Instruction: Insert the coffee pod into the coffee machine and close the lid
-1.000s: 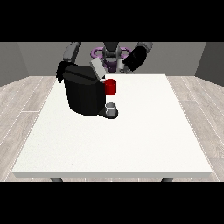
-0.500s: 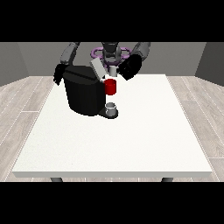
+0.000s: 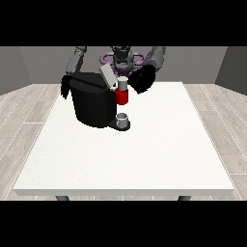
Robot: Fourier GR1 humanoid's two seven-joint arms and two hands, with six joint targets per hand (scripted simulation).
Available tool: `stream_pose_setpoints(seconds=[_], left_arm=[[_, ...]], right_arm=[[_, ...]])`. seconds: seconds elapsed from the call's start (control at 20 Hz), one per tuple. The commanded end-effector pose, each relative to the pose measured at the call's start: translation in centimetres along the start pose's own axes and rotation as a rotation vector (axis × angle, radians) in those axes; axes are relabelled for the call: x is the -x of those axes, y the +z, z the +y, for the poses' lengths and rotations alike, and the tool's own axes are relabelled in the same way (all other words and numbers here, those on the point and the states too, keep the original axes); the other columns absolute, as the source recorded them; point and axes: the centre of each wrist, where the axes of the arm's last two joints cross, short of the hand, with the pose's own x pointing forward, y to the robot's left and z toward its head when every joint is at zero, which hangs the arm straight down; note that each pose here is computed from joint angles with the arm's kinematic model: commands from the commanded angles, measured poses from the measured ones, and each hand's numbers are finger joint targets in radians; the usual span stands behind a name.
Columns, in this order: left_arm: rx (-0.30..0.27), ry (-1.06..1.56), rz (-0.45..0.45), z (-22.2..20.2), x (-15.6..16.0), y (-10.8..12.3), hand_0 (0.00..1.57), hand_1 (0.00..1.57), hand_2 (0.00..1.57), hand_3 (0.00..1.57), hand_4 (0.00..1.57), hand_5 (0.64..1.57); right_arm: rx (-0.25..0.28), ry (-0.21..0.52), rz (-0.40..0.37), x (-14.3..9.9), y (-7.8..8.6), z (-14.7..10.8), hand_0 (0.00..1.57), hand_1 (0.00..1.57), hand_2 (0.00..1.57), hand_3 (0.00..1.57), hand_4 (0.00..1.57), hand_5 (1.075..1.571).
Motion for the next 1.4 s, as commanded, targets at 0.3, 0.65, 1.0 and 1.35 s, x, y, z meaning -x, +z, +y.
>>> stream_pose_setpoints(seconds=[0.3,0.65,1.0,1.35], left_arm=[[-0.044,-0.055,0.020,3.0,-0.4,-0.2,1.42,1.42,1.46,1.33,0.63,1.571],[-0.085,-0.048,-0.016,6.2,-2.7,-0.4,1.42,1.42,1.46,1.35,0.66,1.571],[-0.162,-0.097,-0.058,5.7,-3.1,-0.5,1.43,1.43,1.45,1.40,0.61,1.571],[-0.002,0.130,-0.155,-1.6,0.9,-0.1,0.00,0.00,0.00,0.00,0.00,1.571]], right_arm=[[-0.057,0.017,-0.006,-1.3,-1.6,0.5,0.00,0.00,0.00,0.00,0.27,1.571],[-0.035,0.008,-0.023,-3.2,-4.6,1.2,0.00,0.00,0.00,0.00,0.26,1.571],[-0.032,0.028,-0.099,-3.0,-4.9,1.0,0.00,0.00,0.00,0.00,0.28,1.571],[0.075,-0.028,0.027,-0.1,-2.1,-1.2,0.00,0.00,0.00,0.00,0.35,1.571]])
